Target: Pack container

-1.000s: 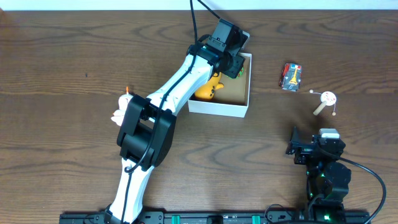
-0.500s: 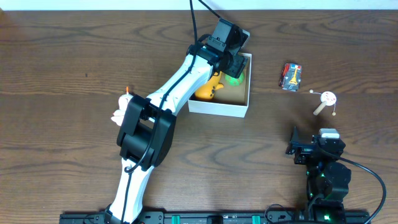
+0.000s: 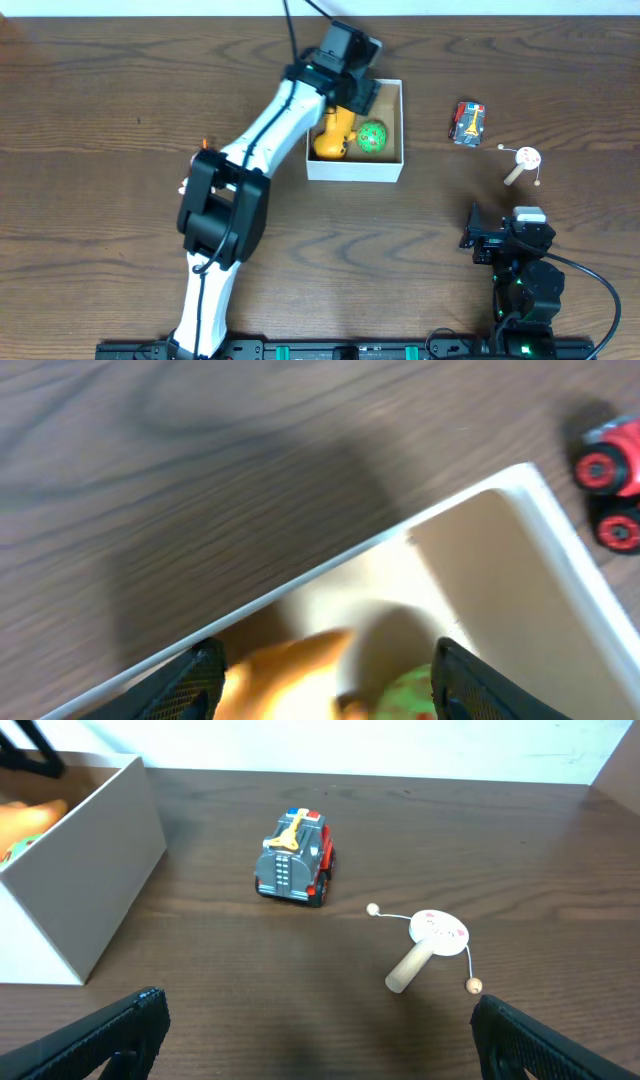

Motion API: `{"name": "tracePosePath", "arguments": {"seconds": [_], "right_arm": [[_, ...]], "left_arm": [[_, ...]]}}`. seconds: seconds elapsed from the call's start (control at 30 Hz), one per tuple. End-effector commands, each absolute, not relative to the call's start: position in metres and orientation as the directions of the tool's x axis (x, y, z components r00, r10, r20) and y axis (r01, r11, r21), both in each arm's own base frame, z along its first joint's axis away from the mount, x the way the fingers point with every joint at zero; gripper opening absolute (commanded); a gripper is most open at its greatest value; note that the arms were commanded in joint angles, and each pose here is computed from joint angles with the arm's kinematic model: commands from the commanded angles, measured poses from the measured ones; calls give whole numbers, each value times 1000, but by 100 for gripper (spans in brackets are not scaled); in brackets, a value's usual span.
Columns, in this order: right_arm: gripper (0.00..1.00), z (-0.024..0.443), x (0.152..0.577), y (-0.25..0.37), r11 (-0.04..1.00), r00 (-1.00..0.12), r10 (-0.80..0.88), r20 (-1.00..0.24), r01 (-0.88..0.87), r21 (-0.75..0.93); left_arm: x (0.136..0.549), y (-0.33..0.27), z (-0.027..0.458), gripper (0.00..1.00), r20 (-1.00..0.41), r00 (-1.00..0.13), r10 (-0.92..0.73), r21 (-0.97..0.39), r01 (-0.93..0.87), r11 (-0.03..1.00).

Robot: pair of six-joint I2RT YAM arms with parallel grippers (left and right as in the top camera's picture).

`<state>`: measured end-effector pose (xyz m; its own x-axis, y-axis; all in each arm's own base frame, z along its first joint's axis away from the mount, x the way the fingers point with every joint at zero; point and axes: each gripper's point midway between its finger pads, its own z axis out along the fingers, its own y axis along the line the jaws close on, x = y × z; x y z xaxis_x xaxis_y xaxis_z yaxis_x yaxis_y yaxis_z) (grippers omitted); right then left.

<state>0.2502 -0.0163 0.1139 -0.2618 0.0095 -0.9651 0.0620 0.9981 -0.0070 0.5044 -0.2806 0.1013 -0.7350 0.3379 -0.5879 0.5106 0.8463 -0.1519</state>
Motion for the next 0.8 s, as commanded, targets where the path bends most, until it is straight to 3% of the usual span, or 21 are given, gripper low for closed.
{"name": "tracePosePath", "arguments": {"seconds": [0.0,0.27,0.5,0.63,0.77], "right_arm": [[99,112,250,-12,999,-266,7,-964,48,-6],[99,112,250,-12,999,-266,7,-964,48,-6],[99,112,250,-12,999,-266,7,-964,48,-6],[99,112,250,-12,999,-266,7,-964,48,-6],[99,112,250,-12,999,-266,7,-964,48,-6]], "left_arm": [[520,-237,186,67,-688,-689,231,-140,438,888],[484,-121,226,67,-591,-792,152,-31,211,977],[426,-73,189,67,-328,-938,114,7,118,993],[413,-33,166,77,-260,-962,-81,88,-107,990],[402,2,149,79,-223,-943,-248,118,-279,953]]}}
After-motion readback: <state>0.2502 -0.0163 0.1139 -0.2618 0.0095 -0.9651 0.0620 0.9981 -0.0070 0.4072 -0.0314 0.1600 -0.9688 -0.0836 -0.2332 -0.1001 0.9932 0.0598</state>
